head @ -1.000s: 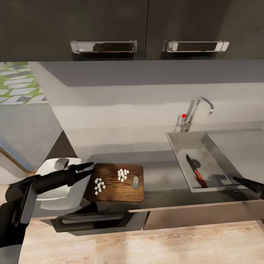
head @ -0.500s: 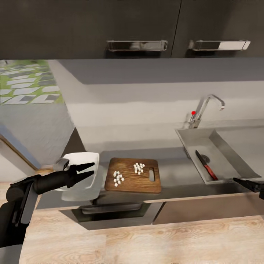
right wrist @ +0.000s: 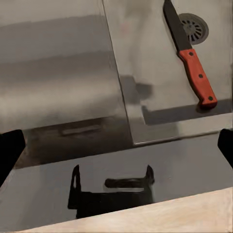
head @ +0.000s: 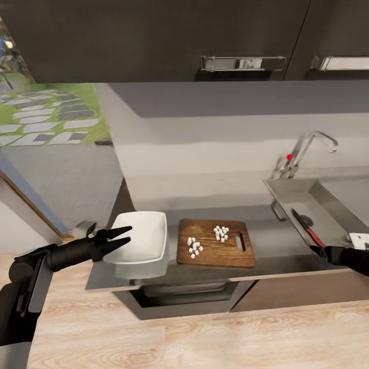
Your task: In the kitchen, take the Vidalia onion out of the sink, dice it on the chopping board with the paring knife, put the diced onion into the bowl on the countertop, then place both the paring knife and the chopping board into the sink.
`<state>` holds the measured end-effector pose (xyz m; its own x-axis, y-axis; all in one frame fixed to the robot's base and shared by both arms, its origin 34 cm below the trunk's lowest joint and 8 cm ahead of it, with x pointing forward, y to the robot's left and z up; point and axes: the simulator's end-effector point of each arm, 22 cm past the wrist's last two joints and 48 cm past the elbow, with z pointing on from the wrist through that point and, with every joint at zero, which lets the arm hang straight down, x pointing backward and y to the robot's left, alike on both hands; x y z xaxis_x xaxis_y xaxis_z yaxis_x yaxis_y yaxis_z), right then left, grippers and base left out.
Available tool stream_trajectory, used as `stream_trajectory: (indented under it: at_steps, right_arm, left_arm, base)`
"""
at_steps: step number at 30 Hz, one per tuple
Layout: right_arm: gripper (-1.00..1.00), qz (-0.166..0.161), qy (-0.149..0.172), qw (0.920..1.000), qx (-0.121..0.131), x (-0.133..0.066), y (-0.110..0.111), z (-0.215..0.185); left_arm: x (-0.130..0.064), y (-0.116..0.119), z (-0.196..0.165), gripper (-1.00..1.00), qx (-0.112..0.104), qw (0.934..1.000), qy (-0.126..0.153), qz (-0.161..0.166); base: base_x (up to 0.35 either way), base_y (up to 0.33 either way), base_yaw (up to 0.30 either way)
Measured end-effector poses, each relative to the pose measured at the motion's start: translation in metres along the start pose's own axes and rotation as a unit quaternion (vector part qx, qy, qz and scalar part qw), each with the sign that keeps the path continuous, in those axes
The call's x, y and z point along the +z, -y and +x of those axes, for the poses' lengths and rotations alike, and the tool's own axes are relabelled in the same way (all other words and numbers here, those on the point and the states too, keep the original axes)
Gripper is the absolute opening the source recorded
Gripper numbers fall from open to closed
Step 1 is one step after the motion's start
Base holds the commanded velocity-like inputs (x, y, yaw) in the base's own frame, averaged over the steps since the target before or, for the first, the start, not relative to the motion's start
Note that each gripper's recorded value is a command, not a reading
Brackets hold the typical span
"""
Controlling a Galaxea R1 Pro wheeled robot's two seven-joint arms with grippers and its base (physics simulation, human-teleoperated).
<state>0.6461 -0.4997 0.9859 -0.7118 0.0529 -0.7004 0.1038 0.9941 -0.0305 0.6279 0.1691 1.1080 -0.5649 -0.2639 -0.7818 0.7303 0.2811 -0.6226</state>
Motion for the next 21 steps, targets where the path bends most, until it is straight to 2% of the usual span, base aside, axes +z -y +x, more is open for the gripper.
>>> stream_trajectory:
  at_steps: [4,11,21]
  right_arm:
    - [1.00,0.010,0.010,0.9998,-0.010,0.003,-0.002,-0.004]
    - [1.00,0.038,0.004,0.9989,-0.027,0.010,-0.003,0.000]
    - [1.00,0.042,0.003,0.9986,-0.031,0.011,-0.005,0.001]
  left_arm:
    - [0.001,0.000,0.000,1.00,-0.002,1.0000,0.003,0.000]
    - [0.001,0.000,-0.001,1.00,-0.005,1.0000,0.006,-0.001]
    - [0.000,-0.001,-0.002,1.00,-0.005,1.0000,0.006,-0.001]
  base:
    - [0.000,0.319,0.000]
    - [0.000,0.319,0.000]
    - [0.000,0.319,0.000]
